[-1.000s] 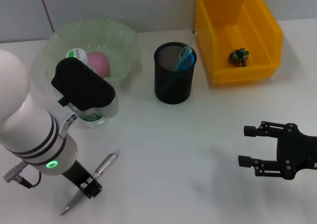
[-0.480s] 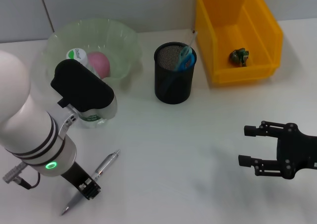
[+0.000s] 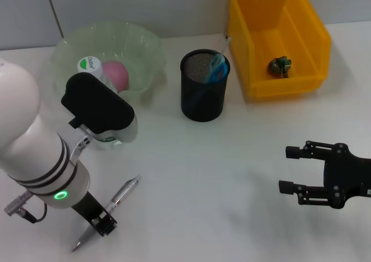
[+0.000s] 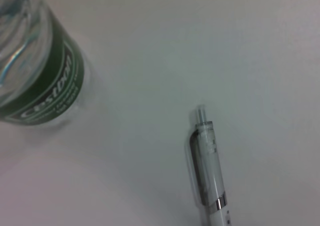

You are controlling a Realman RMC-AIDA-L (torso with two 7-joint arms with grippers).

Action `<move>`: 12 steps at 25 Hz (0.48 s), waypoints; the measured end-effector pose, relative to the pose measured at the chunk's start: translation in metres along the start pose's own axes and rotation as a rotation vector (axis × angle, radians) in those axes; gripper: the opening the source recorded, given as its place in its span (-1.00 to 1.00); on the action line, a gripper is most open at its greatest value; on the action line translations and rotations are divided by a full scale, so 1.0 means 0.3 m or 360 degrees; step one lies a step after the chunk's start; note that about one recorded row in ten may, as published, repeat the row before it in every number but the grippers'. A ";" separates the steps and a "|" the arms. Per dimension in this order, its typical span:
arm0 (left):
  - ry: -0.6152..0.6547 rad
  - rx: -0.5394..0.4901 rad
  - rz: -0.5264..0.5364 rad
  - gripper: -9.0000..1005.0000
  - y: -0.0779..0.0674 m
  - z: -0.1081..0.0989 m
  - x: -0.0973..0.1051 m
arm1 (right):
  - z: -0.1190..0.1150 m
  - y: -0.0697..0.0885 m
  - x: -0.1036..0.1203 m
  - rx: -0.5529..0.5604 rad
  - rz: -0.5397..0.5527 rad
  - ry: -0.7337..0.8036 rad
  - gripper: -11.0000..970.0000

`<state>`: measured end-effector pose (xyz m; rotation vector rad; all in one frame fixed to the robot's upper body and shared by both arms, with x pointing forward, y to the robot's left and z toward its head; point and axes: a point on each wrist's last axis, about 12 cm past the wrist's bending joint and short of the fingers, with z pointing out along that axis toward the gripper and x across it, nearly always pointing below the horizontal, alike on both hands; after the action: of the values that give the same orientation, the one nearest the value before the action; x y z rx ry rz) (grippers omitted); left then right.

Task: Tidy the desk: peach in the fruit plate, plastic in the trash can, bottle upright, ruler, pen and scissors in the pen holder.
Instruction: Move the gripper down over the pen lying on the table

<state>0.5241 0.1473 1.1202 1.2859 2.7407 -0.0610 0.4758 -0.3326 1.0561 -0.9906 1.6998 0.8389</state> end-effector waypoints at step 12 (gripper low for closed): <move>-0.0022 0.0022 -0.0007 -0.51 0.009 -0.014 -0.026 | 0.000 0.002 0.002 0.0000 0.0009 -0.0001 0.56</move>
<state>0.5306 0.1435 1.1252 1.2783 2.7359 -0.0889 0.4752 -0.3323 1.0556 -0.9856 1.7029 0.8428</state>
